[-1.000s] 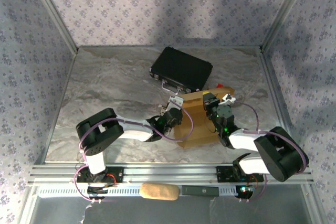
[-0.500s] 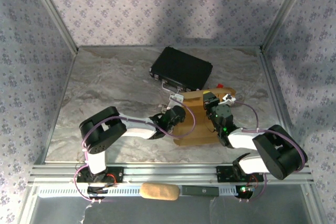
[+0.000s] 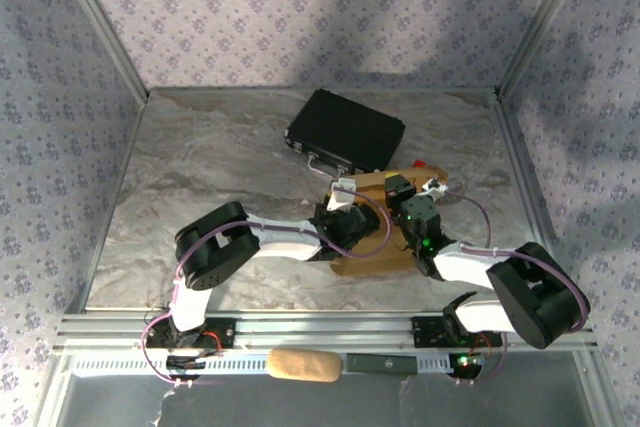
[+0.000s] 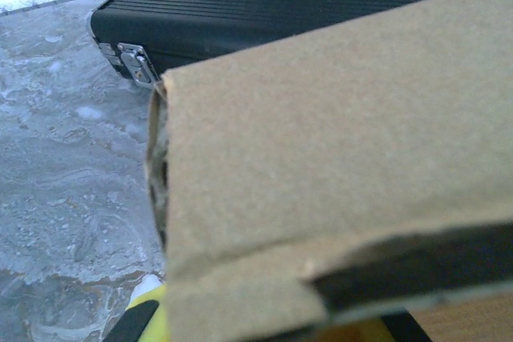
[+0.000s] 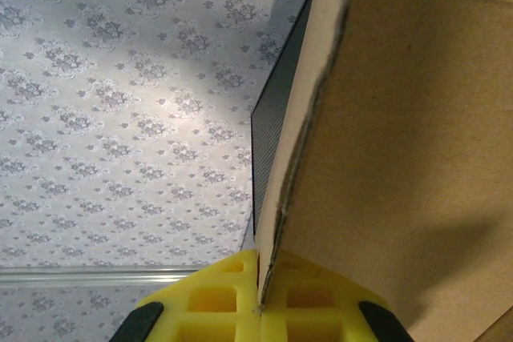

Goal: Fold the paper box

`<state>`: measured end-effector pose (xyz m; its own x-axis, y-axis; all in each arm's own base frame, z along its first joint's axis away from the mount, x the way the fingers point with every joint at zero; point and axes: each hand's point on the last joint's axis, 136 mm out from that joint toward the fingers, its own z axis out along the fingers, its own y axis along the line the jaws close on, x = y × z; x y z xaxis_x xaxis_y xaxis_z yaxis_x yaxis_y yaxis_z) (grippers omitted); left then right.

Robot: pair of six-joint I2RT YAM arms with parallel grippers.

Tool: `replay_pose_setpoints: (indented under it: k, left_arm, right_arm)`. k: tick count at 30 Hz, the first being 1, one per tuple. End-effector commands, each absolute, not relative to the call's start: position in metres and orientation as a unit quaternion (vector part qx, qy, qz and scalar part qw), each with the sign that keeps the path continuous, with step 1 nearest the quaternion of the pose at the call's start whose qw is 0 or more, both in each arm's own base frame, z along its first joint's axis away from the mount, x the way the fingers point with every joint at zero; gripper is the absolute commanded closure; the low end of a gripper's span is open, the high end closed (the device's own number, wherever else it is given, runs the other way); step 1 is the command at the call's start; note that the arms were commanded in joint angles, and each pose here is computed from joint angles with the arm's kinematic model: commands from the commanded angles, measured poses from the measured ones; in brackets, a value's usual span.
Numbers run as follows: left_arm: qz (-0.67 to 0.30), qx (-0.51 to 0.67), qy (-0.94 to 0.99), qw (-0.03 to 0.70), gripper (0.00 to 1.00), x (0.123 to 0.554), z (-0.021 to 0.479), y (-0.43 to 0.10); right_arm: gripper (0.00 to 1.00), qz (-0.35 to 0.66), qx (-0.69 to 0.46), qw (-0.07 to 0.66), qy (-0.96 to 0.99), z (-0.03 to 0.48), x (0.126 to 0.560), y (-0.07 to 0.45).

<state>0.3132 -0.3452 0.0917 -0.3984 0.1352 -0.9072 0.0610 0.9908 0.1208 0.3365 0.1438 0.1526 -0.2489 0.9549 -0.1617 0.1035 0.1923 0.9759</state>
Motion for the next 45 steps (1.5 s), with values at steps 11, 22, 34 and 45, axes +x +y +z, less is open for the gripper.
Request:
replay_pose_setpoints:
  k: [11, 22, 34, 45]
  left_arm:
    - [-0.034, 0.093, 0.849, 0.519, 0.91, 0.318, 0.076, -0.361]
    - [-0.041, 0.091, 0.853, 0.512, 0.94, 0.319, 0.067, -0.358]
    - [0.058, -0.003, 0.851, 0.523, 1.00, 0.323, 0.077, -0.320]
    - [-0.038, 0.049, 0.850, 0.523, 0.78, 0.315, 0.082, -0.353]
  right_arm:
    - [1.00, 0.453, 0.395, 0.370, 0.709, 0.108, 0.318, 0.168]
    - [1.00, 0.450, 0.400, 0.369, 0.708, 0.109, 0.319, 0.167]
    - [1.00, 0.431, 0.417, 0.366, 0.712, 0.103, 0.314, 0.164]
    - [1.00, 0.424, 0.425, 0.360, 0.715, 0.099, 0.313, 0.163]
